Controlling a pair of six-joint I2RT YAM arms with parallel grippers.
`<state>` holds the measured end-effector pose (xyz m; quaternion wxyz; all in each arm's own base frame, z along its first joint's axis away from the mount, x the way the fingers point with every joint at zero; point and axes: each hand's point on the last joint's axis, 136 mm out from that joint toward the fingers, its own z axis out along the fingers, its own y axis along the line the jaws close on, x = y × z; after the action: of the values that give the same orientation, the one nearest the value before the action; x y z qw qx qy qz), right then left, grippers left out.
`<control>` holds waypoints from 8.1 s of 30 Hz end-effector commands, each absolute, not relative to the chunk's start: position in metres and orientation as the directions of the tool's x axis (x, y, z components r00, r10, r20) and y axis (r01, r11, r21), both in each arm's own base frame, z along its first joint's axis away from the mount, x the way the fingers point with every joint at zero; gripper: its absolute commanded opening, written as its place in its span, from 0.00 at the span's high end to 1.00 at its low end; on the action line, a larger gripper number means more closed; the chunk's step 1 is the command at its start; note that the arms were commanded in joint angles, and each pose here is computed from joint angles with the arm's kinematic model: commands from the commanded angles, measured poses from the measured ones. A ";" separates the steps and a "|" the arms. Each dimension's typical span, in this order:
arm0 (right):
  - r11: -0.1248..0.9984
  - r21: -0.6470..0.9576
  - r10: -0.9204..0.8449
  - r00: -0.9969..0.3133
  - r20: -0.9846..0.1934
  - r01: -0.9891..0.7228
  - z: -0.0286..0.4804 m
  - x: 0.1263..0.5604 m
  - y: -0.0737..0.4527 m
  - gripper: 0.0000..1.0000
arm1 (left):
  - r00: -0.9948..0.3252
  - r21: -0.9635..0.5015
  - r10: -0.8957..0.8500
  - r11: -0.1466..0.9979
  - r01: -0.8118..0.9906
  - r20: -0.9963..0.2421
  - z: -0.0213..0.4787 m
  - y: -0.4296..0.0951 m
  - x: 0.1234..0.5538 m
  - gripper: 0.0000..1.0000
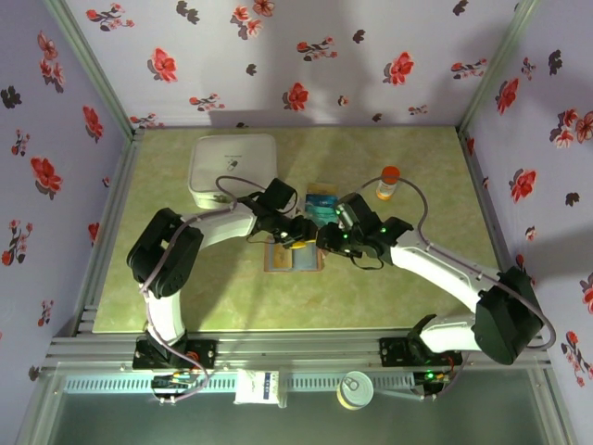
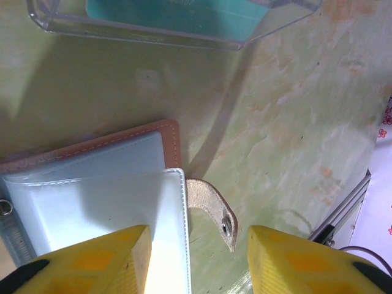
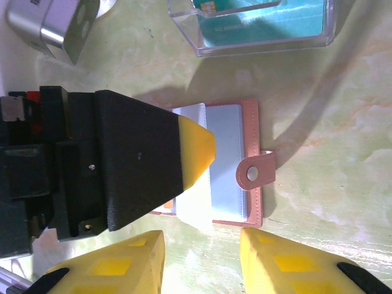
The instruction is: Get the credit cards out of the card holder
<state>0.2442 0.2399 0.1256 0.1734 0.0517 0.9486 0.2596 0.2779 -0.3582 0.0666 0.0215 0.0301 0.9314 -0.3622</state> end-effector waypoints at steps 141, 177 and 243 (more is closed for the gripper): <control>0.863 0.504 0.016 -0.995 -0.095 -0.035 0.024 0.258 0.326 0.68 | -0.995 -0.547 -0.077 0.832 -0.098 0.062 0.009 -0.251 0.257 1.00; 0.764 0.646 0.090 -0.990 -0.111 -0.003 0.048 0.270 0.334 0.81 | -0.994 -0.513 -0.088 0.852 -0.105 0.058 0.011 -0.244 0.255 1.00; 0.242 -0.164 -0.930 -0.181 -0.320 -0.956 0.151 0.308 0.228 1.00 | -0.996 -0.522 -0.050 0.853 0.000 -0.080 0.074 -0.240 0.274 0.99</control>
<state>0.3039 0.2445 0.1546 0.2126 -0.5500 0.8046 0.0701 0.2762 -0.2474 0.0691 0.0421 -0.0123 0.9591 -0.2798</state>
